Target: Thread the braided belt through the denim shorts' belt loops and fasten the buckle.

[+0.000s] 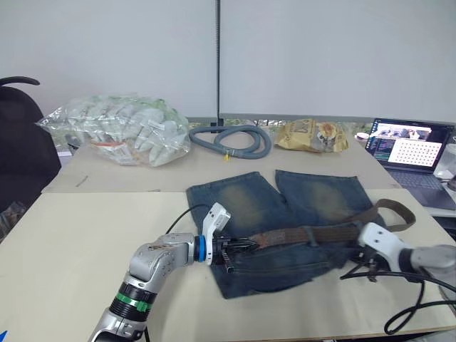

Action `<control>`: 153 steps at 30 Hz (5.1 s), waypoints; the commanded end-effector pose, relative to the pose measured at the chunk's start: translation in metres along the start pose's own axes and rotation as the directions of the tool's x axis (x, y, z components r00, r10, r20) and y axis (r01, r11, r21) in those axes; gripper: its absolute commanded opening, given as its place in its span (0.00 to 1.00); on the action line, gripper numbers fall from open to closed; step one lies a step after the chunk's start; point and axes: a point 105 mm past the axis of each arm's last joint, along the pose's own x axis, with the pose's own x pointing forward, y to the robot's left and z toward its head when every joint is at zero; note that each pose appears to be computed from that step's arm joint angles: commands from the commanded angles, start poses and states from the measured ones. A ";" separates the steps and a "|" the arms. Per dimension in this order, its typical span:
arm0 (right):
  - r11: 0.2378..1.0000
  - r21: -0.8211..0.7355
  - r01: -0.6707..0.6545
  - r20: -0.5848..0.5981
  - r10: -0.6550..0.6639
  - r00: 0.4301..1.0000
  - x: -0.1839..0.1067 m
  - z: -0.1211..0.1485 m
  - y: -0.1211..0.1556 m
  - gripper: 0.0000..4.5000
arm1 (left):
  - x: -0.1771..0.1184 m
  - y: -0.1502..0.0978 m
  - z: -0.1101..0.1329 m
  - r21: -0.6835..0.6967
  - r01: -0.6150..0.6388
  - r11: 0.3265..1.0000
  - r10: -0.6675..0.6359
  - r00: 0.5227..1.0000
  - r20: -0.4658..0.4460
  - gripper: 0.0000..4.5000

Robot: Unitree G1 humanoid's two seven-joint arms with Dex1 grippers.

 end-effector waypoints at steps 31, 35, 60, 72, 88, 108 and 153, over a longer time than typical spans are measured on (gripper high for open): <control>0.823 0.258 -0.506 0.477 0.347 0.807 -0.088 0.073 0.087 0.99 | 0.001 -0.020 0.024 -0.027 0.135 0.991 -0.132 0.988 0.082 0.00; 0.734 0.335 -0.590 0.567 0.343 0.749 -0.067 0.090 0.111 0.99 | 0.003 -0.024 0.030 -0.049 0.147 0.988 -0.141 0.984 0.104 0.00; 0.467 0.545 -0.697 0.791 -0.009 0.612 -0.036 0.141 0.095 0.00 | 0.003 -0.022 0.023 -0.029 0.128 0.991 -0.126 0.990 0.065 0.24; 0.432 0.723 -0.539 0.612 -0.039 0.790 -0.017 0.100 0.083 0.00 | -0.021 -0.012 0.008 0.463 0.114 0.879 -0.085 0.993 -0.082 0.99; 0.395 0.735 -0.551 0.569 0.083 0.818 0.016 0.116 0.118 0.00 | -0.022 -0.002 0.002 0.534 0.118 0.837 -0.053 0.989 -0.135 0.99; 0.373 0.657 -0.656 0.641 0.183 0.746 0.031 0.156 0.160 0.00 | -0.025 0.020 0.013 0.457 -0.031 0.889 0.035 0.999 -0.001 0.99; 0.285 0.586 -0.758 0.782 0.045 0.621 0.037 0.186 0.166 0.00 | -0.045 0.026 -0.011 -0.086 -0.072 0.994 0.082 0.990 0.116 0.45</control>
